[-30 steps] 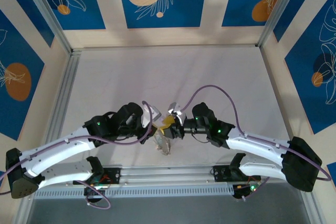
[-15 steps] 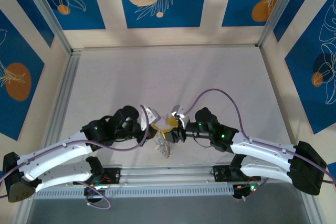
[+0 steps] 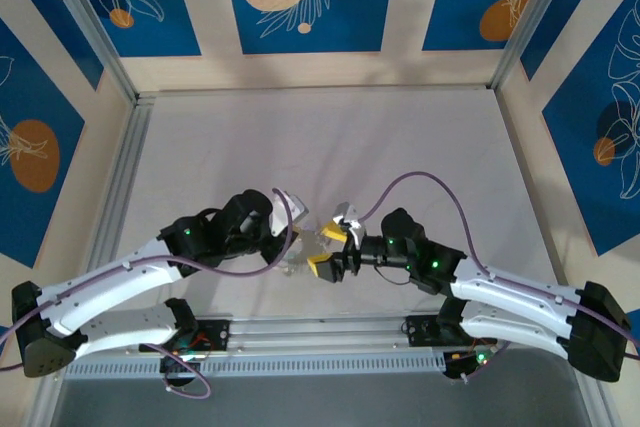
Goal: Put the keys on the keyring
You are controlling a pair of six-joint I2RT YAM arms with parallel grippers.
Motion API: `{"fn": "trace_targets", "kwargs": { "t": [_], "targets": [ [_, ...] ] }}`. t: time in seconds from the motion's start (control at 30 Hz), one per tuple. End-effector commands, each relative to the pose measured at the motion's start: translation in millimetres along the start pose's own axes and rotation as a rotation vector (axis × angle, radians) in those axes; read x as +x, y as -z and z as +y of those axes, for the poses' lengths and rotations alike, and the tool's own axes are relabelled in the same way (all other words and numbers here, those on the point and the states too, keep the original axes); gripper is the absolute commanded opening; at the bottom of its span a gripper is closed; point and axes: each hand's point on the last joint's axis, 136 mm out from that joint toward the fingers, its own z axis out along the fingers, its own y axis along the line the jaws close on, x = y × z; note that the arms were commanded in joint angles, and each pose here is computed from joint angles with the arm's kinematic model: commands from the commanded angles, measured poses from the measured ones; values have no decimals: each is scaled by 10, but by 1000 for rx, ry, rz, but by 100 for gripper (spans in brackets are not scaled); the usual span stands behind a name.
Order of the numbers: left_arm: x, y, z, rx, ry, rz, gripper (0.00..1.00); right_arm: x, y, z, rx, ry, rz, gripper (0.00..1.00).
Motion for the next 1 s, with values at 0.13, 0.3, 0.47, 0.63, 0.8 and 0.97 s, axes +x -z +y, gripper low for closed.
{"fn": "trace_targets", "kwargs": {
  "t": [0.13,0.3,0.47,0.63,0.8,0.97],
  "targets": [
    [-350,142,60,-34,23,-86,0,-5,-54,5,-16,47,24,89],
    [-322,188,22,-15,10,-81,0,17,-109,-140,60,125,99,88],
    [-260,211,-28,16,2,-65,0,-65,35,-174,113,181,74,88],
    [-268,216,-128,72,-12,-53,0,19,70,-263,153,240,127,88],
    [-278,267,-226,130,-28,-48,0,-37,36,-338,163,259,114,89],
    [-284,312,-354,206,-39,-42,0,-98,-26,-309,115,262,89,87]
  ]
}}
